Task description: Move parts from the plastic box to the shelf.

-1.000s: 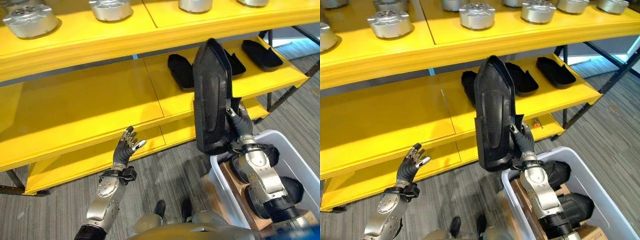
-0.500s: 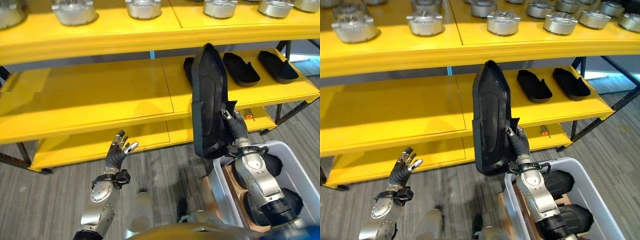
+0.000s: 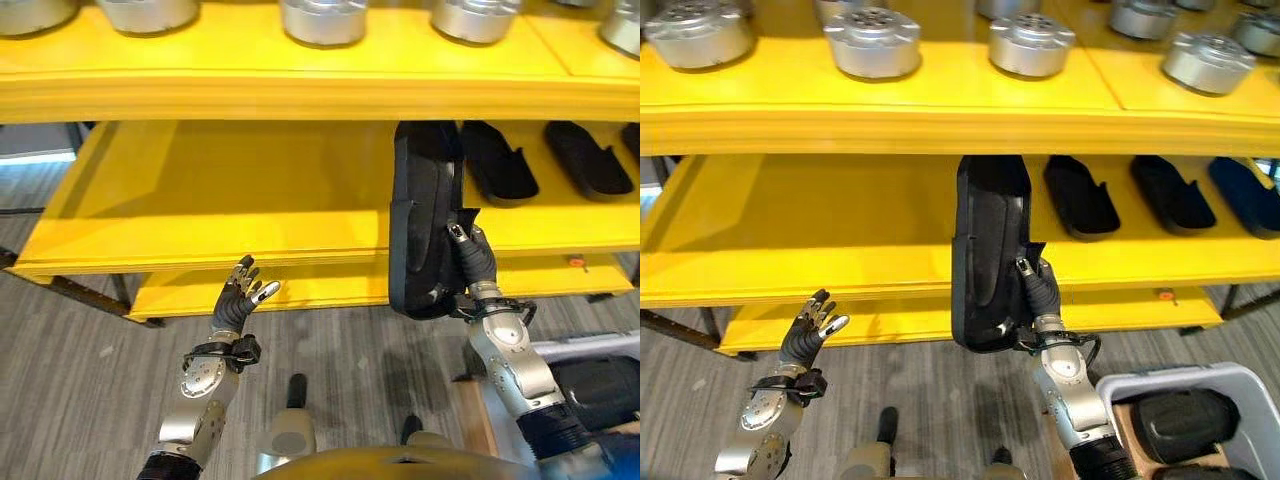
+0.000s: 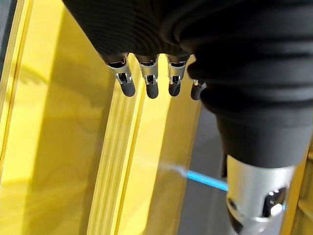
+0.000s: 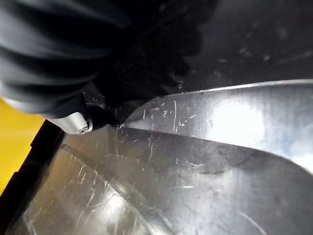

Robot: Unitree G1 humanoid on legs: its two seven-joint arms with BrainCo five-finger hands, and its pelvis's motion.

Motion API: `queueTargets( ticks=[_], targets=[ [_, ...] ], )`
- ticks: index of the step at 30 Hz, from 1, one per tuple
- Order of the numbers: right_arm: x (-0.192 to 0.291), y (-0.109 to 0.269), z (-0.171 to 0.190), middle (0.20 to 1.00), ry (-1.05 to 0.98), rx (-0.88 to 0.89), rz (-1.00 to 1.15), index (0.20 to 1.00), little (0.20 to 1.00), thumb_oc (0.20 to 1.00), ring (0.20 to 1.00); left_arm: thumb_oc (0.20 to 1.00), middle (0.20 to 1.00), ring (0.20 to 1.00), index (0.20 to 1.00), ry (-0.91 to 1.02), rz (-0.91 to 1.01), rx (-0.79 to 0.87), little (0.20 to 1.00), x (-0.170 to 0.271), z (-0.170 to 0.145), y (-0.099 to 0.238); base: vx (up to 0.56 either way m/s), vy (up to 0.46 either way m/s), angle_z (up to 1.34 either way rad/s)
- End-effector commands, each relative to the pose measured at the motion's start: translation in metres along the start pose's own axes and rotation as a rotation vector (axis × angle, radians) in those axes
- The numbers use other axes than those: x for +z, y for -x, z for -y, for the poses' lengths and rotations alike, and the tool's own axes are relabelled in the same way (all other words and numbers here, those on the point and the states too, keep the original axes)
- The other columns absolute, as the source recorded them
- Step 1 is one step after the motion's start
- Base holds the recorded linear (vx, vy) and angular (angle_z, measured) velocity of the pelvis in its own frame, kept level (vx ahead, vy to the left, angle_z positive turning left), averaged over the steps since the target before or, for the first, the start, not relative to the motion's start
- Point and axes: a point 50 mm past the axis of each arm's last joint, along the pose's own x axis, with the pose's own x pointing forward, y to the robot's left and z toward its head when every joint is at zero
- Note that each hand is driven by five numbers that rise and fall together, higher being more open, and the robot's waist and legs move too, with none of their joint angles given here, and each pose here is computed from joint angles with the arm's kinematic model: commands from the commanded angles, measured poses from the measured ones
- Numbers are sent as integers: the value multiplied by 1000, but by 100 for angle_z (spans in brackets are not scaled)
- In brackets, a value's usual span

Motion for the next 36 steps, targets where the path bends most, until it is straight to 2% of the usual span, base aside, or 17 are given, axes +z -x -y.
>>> queueTargets(
  ticks=[1,11,19,21,26,36],
  targets=[
    [33,-18,-3,200,18,25,162,200,200,200,200,1000,1000,1000,1000,-14,123,-33,1000,24,4,-1,-21,130,22],
    [69,-55,-21,200,112,52,278,200,200,200,200,1000,1000,1000,1000,-12,151,-60,1000,34,9,-6,-22,35,29],
    [161,-98,-28,200,238,-7,545,200,200,200,200,1000,1000,1000,1000,-14,179,-119,1000,43,16,-8,-85,2,2],
    [197,-110,-24,200,323,-50,620,200,200,200,200,1000,1000,1000,1000,-28,166,-166,1000,42,22,-11,-111,23,-12],
    [245,-123,-13,200,380,-161,701,200,200,200,200,1000,1000,1000,1000,-8,179,-213,1000,45,30,-14,-67,23,-7],
    [285,-140,27,200,457,-399,660,200,200,200,200,1000,1000,1000,1000,11,205,-267,1000,52,44,-21,-37,12,-10]
  ],
)
